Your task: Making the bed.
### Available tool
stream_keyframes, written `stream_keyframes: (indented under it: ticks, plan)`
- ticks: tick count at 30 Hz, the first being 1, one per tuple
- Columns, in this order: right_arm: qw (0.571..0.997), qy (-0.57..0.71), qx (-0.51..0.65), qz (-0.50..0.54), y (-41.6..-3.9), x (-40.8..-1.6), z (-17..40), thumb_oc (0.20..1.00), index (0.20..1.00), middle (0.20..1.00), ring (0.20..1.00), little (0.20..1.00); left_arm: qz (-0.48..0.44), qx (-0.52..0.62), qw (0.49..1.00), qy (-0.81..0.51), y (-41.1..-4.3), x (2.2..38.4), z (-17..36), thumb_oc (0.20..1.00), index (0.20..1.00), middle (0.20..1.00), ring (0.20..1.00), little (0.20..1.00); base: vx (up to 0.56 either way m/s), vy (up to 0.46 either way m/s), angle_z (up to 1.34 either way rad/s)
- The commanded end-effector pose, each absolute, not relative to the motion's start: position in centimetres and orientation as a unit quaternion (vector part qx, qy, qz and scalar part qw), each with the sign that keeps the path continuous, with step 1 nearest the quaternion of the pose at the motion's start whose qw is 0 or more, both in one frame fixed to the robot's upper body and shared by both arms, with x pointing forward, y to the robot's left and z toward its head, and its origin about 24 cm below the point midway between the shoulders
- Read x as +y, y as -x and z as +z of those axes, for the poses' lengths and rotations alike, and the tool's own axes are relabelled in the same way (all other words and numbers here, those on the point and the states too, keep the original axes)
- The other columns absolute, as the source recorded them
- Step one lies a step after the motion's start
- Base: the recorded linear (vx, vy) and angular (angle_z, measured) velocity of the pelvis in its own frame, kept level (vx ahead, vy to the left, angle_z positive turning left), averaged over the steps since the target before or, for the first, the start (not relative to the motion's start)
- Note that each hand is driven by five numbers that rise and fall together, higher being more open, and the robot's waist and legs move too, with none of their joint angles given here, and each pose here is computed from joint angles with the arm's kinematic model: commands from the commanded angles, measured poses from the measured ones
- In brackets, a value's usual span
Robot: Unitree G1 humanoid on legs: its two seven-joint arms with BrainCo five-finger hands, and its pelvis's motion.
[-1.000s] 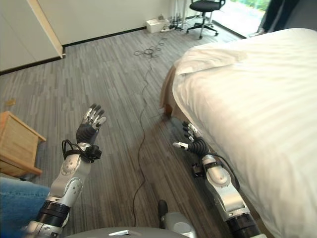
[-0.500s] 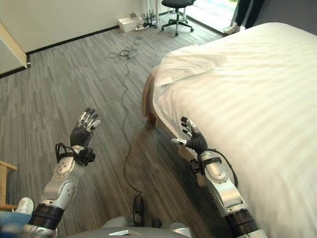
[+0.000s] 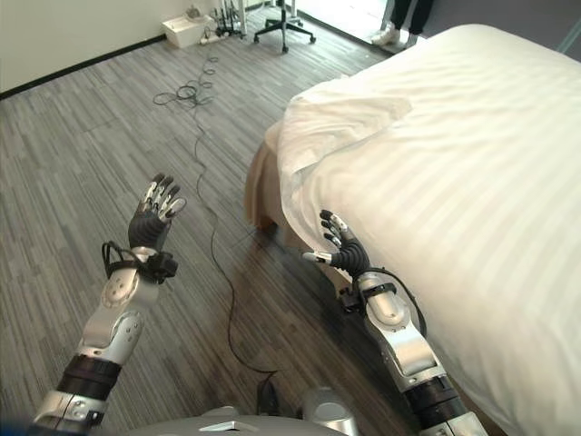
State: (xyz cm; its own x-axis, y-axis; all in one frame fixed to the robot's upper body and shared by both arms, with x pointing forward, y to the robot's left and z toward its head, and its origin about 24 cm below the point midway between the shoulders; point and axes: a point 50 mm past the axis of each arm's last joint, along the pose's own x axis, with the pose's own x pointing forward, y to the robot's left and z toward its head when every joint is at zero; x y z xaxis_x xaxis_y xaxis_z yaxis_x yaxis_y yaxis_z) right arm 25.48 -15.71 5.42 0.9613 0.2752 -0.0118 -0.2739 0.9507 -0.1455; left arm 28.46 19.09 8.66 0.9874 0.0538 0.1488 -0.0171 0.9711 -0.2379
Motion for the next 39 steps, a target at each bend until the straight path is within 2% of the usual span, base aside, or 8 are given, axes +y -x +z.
stream_keyframes:
  ticks: [1,7,13,19,24,29,39]
  plan:
    - [0.986,0.074,-0.046,0.140,-26.1,-15.4,6.8,1.000,1.000,1.000,1.000,1.000,0.028,-0.117,0.986,0.114,-27.9,20.3,9.8,1.000,1.000,1.000,1.000,1.000,0.11,0.016,-0.17]
    - [0.991,0.080,-0.028,0.106,-25.0,-17.4,5.9,1.000,1.000,1.000,1.000,1.000,0.015,-0.102,0.989,0.109,-27.8,19.8,9.0,1.000,1.000,1.000,1.000,1.000,0.20,-0.123,0.14]
    - [0.992,0.085,-0.049,0.084,-25.5,-18.4,6.9,1.000,1.000,1.000,1.000,1.000,0.023,-0.106,0.985,0.137,-27.9,19.4,9.1,1.000,1.000,1.000,1.000,1.000,0.06,-0.160,-0.10]
    - [0.988,0.086,-0.049,0.121,-25.8,-17.3,7.0,1.000,1.000,1.000,1.000,1.000,0.065,-0.101,0.985,0.124,-26.7,21.6,8.2,1.000,1.000,1.000,1.000,1.000,0.03,0.018,-1.08]
    - [0.988,0.094,-0.037,0.118,-25.6,-17.8,6.6,1.000,1.000,1.000,1.000,1.000,0.062,-0.109,0.985,0.121,-26.5,21.7,8.4,1.000,1.000,1.000,1.000,1.000,-0.10,0.199,-1.70]
    - [0.991,0.081,-0.007,0.102,-24.9,-18.2,5.2,1.000,1.000,1.000,1.000,1.000,0.042,-0.105,0.989,0.091,-26.6,21.5,8.7,1.000,1.000,1.000,1.000,1.000,-0.24,0.196,-0.82]
    - [0.989,0.065,-0.017,0.130,-25.6,-16.5,5.4,1.000,1.000,1.000,1.000,1.000,0.095,-0.091,0.986,0.098,-24.9,23.8,7.6,1.000,1.000,1.000,1.000,1.000,-0.06,0.017,-0.78]
